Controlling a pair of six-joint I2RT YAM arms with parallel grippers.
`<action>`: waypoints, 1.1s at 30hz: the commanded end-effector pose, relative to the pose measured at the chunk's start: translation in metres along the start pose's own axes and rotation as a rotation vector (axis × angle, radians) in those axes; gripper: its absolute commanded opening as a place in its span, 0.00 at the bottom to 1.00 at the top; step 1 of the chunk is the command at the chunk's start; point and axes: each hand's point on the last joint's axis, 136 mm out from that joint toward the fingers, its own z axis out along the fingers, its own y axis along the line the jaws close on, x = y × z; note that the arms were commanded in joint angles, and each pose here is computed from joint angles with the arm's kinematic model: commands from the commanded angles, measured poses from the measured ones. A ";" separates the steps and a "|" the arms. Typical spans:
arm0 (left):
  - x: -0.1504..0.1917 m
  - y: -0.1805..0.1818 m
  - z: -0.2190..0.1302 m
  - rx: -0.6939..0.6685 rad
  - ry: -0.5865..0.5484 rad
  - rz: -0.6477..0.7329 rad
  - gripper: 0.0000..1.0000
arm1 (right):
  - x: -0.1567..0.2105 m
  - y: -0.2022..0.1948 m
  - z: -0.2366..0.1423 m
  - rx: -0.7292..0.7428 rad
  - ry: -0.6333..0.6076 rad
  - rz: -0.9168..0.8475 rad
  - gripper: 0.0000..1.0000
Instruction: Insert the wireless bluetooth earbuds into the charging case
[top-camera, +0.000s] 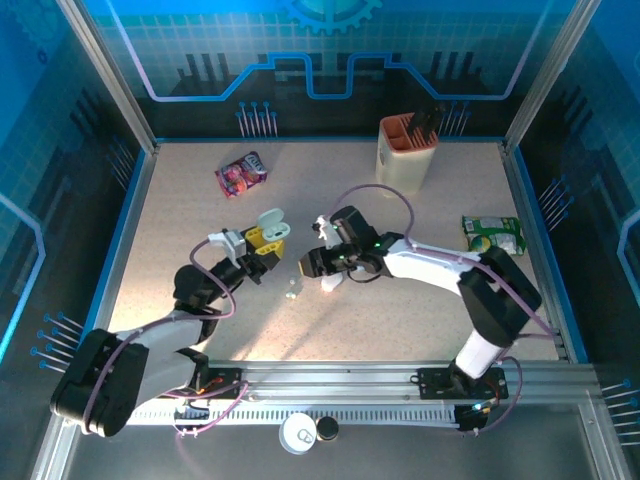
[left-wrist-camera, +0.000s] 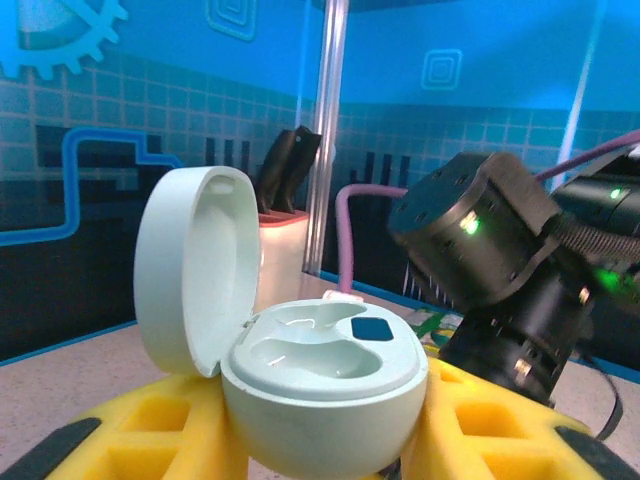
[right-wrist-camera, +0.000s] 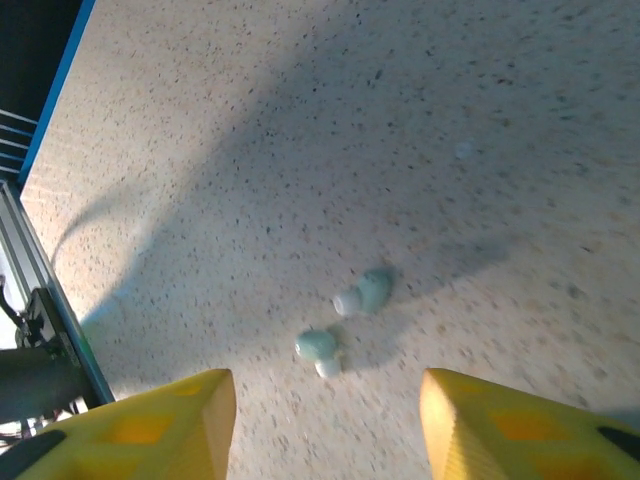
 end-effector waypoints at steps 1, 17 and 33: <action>-0.012 0.007 -0.008 -0.057 -0.047 0.002 0.37 | 0.000 0.007 0.024 -0.037 0.039 0.014 0.44; -0.014 -0.002 -0.013 -0.037 0.005 0.024 0.37 | 0.036 0.035 0.065 -0.118 0.182 -0.003 0.47; -0.009 -0.003 -0.012 -0.021 0.021 0.015 0.37 | 0.054 0.024 0.084 -0.084 0.265 -0.059 0.54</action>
